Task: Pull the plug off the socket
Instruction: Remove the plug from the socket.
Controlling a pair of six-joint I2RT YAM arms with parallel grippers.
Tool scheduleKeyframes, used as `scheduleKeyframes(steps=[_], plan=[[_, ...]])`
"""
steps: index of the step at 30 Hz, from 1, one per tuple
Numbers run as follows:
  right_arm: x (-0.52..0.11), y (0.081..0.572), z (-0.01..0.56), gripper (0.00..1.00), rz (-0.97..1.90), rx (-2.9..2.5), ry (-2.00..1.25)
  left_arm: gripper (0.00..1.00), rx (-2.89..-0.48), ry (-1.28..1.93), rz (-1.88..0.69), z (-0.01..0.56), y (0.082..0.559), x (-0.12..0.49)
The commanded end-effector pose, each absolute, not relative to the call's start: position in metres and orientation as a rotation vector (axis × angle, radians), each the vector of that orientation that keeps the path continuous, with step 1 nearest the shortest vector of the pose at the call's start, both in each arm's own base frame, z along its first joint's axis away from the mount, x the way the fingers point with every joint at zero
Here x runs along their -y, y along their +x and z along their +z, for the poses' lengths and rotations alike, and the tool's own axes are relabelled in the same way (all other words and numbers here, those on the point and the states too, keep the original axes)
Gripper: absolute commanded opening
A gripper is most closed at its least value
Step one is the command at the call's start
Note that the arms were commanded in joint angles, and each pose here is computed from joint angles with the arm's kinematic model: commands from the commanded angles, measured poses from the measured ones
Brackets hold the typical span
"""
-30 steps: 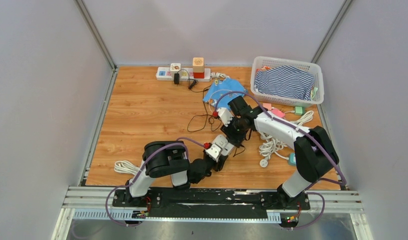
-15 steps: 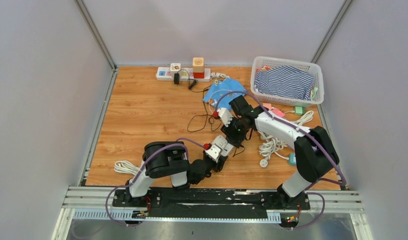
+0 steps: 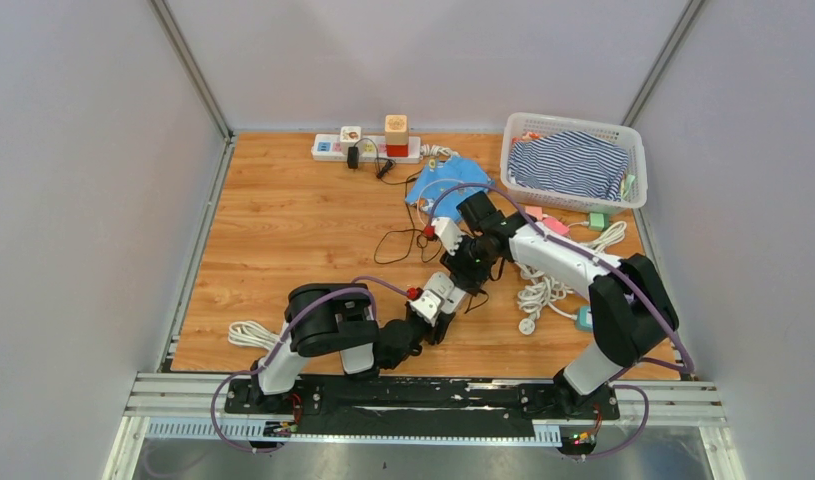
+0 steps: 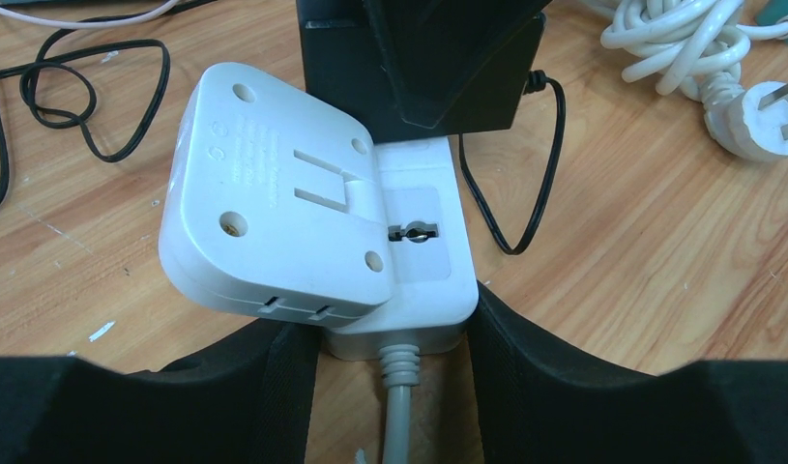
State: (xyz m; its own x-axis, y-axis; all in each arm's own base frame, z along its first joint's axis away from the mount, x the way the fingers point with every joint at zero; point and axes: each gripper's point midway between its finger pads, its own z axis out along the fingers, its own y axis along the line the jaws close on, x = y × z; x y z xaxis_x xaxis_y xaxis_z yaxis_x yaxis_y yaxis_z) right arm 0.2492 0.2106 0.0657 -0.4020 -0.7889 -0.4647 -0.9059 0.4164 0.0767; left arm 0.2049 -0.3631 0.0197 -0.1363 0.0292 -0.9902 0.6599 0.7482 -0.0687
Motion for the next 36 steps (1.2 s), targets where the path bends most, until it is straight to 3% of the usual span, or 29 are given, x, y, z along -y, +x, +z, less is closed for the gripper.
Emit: scheduleKeyframes(steps=[1,4,7,10,12,18,21,26,30,36], plan=[[-0.232,0.207,0.083,0.0,0.616,-2.222,-1.626,0.0,-1.669,0.547,-0.51,0.006,0.213,0.345],[-0.19,0.265,0.066,0.0,0.111,-2.332,-1.44,0.0,-1.668,0.545,-0.509,0.006,0.213,0.345],[-0.155,0.294,0.068,0.0,-0.095,-2.397,-1.279,0.0,-1.669,0.545,-0.507,0.005,0.213,0.345],[-0.164,0.284,0.072,0.0,0.07,-2.39,-1.289,0.0,-1.669,0.546,-0.506,0.006,0.213,0.345],[-0.188,0.26,0.075,0.0,0.306,-2.359,-1.38,0.0,-1.668,0.545,-0.506,0.006,0.213,0.345],[-0.233,0.195,0.075,0.0,0.663,-2.244,-1.694,0.0,-1.669,0.543,-0.509,0.006,0.213,0.344],[-0.236,0.195,0.071,0.0,0.597,-2.235,-1.721,0.0,-1.668,0.54,-0.508,0.007,0.213,0.344],[-0.169,0.282,0.062,0.0,-0.054,-2.378,-1.392,0.0,-1.668,0.54,-0.505,0.007,0.214,0.344],[-0.167,0.277,0.072,0.0,0.181,-2.427,-1.288,0.0,-1.667,0.543,-0.507,0.007,0.213,0.345],[-0.199,0.234,0.08,0.0,0.62,-2.367,-1.454,0.0,-1.669,0.544,-0.508,0.006,0.213,0.344]])
